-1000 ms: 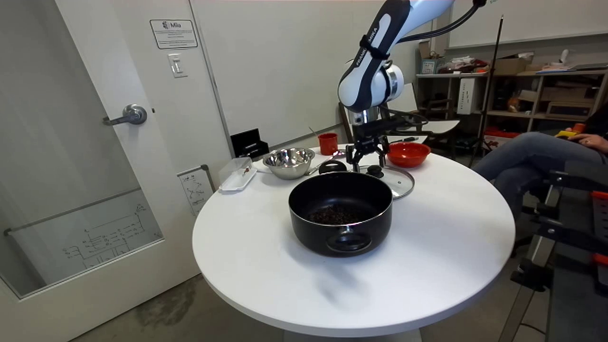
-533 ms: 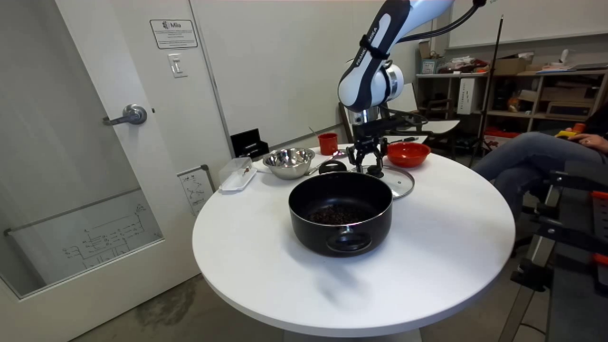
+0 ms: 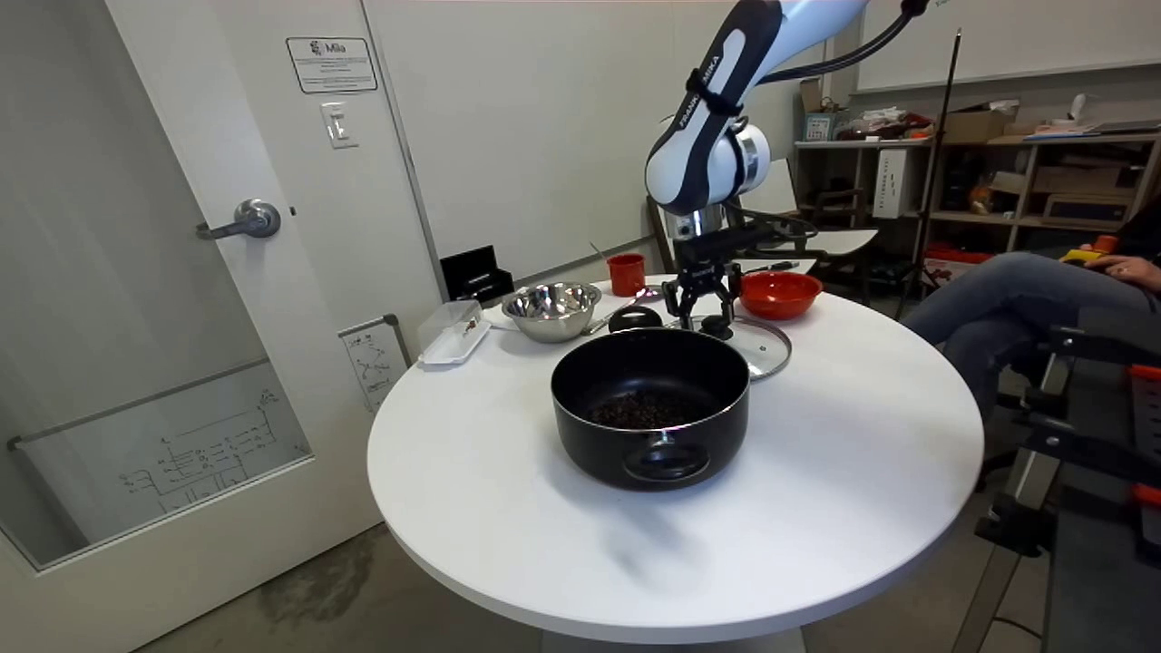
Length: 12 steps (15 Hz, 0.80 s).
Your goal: Pick up the lid from the pot and put it on the table, then pick up the red bowl and pour it's contents in the pot and pick up the lid and put it back on the pot
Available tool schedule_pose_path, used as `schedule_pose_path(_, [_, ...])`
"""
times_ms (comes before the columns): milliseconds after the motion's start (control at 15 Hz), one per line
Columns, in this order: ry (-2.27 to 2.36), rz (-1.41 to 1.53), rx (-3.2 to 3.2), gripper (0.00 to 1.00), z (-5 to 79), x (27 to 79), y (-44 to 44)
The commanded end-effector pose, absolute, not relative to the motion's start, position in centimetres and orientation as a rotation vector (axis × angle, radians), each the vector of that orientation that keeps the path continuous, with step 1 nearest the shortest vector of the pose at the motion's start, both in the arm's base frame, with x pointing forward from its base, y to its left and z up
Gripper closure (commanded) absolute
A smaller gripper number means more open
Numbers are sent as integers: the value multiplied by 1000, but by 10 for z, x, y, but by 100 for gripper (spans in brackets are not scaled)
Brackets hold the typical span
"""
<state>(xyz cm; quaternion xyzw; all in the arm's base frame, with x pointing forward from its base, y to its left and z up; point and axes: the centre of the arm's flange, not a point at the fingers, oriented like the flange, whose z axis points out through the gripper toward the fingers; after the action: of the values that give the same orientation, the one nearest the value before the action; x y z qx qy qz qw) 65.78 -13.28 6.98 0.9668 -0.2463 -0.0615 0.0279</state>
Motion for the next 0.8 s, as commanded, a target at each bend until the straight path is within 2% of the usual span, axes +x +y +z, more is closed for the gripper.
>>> schedule_pose_path(0, [-794, -212, 2973, 51, 68, 667, -136])
schedule_pose_path(133, [-800, -213, 2972, 67, 71, 669, -139])
schedule_pose_path(267, [-806, -206, 2971, 78, 75, 671, -142])
schedule_pose_path(467, [-810, -214, 2970, 84, 74, 672, -143])
schedule_pose_path(600, [-819, -229, 2971, 100, 73, 672, -144])
schedule_pose_path(733, [-821, -239, 2965, 100, 72, 671, -145])
